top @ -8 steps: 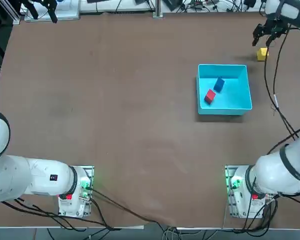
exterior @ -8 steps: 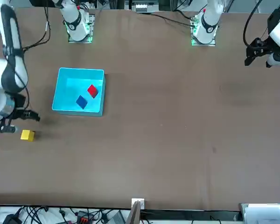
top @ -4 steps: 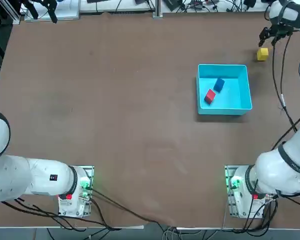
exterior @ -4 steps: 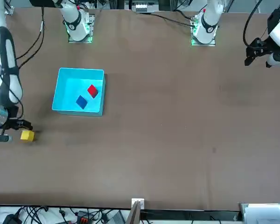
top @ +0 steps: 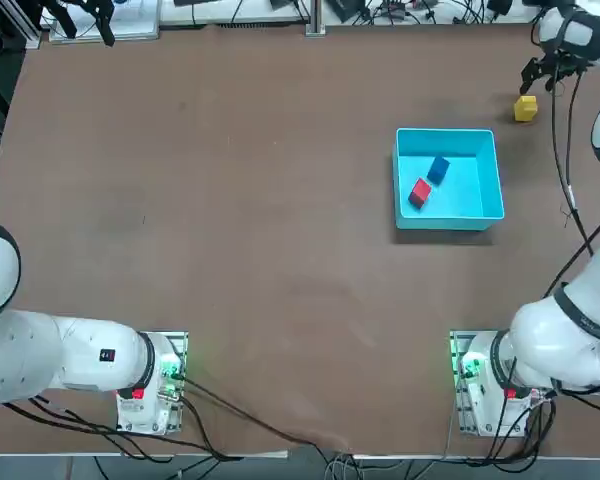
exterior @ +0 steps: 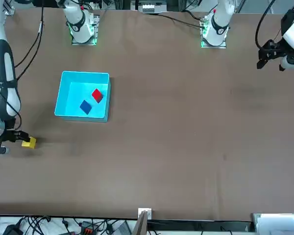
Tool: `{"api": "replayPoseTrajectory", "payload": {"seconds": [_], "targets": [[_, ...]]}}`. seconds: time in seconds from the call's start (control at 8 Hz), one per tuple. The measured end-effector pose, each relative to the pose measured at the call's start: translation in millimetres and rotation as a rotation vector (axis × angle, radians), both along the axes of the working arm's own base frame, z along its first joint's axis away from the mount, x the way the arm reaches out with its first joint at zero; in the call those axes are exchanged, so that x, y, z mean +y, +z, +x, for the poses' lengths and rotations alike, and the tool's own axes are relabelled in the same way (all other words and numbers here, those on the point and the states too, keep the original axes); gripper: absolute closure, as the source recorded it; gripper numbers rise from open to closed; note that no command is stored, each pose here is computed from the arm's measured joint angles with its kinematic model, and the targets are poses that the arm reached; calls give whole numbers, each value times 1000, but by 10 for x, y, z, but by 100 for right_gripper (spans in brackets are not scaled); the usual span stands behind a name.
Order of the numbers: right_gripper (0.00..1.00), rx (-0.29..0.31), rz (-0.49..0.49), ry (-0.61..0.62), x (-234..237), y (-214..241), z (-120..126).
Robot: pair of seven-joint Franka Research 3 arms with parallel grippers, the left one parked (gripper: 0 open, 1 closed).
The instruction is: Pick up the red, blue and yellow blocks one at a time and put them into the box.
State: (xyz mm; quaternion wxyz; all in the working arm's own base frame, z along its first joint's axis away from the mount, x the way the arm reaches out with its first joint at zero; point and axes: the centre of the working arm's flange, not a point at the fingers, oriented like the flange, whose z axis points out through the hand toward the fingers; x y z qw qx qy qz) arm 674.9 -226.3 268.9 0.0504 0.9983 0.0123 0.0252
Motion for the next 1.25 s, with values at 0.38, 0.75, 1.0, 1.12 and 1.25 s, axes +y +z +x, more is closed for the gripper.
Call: {"api": "replayPoseTrajectory", "payload": {"seconds": [0.38,0.75,1.0,1.12,1.25], "targets": [[1,-19,-3,-15,-129,-221,-14],[1,-37,27,-40,-119,-212,6],[1,-45,46,-57,-118,-207,10],[1,-55,62,-73,-118,-203,13],[0,-71,70,-84,-126,-192,23]]}}
